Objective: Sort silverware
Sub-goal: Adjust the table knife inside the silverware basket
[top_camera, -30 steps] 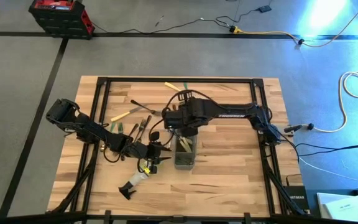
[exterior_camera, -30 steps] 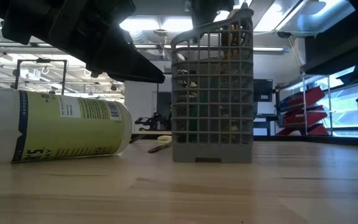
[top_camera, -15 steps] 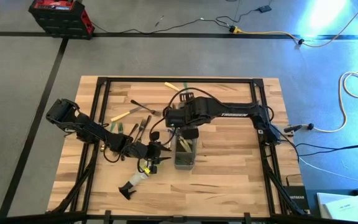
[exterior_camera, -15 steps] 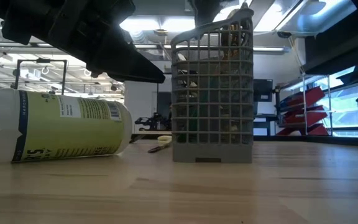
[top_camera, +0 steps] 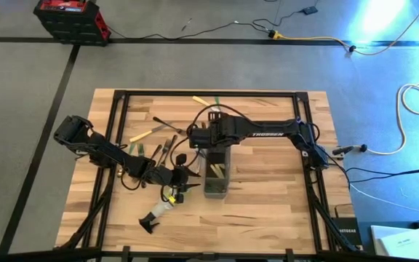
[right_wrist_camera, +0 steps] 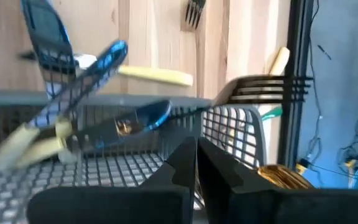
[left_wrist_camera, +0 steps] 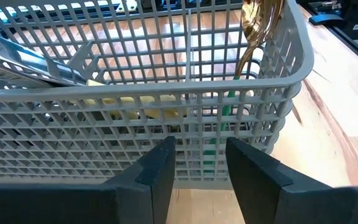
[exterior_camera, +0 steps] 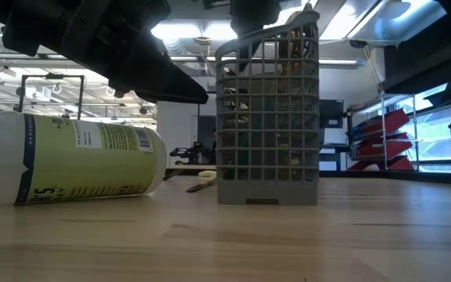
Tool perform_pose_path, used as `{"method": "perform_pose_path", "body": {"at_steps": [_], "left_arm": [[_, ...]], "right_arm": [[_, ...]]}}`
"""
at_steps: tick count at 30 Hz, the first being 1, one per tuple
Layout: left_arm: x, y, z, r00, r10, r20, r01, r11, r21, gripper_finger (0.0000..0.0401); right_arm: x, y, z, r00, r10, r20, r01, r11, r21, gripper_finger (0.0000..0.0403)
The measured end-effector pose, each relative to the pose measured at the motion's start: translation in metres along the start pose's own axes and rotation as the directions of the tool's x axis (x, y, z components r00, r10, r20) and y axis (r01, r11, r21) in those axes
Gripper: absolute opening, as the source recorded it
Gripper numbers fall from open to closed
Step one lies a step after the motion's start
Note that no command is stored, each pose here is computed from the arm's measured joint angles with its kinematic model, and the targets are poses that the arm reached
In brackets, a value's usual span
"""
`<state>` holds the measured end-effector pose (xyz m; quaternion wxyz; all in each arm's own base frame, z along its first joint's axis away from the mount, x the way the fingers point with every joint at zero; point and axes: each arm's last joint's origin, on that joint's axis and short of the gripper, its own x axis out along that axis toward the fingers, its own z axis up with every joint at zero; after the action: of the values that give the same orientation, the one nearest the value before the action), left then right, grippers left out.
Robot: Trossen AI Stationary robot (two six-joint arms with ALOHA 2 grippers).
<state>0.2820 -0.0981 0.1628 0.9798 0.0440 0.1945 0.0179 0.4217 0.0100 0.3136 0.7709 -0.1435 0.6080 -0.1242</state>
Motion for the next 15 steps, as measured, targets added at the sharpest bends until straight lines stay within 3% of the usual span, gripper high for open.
{"method": "perform_pose_path", "body": {"at_steps": [8,15], "left_arm": [[0.0,0.0,0.0,1.0,0.0,0.001,0.0,1.0,0.0,0.0129],[0.0,0.0,0.0,1.0,0.0,-0.001,0.0,1.0,0.007,0.0129]], "right_arm": [[0.015,0.006,-0.001,0.998,0.054,-0.015,-0.053,0.998,0.046,0.0],[0.012,0.019,0.01,0.977,0.188,0.098,-0.192,0.981,0.025,0.0]]}}
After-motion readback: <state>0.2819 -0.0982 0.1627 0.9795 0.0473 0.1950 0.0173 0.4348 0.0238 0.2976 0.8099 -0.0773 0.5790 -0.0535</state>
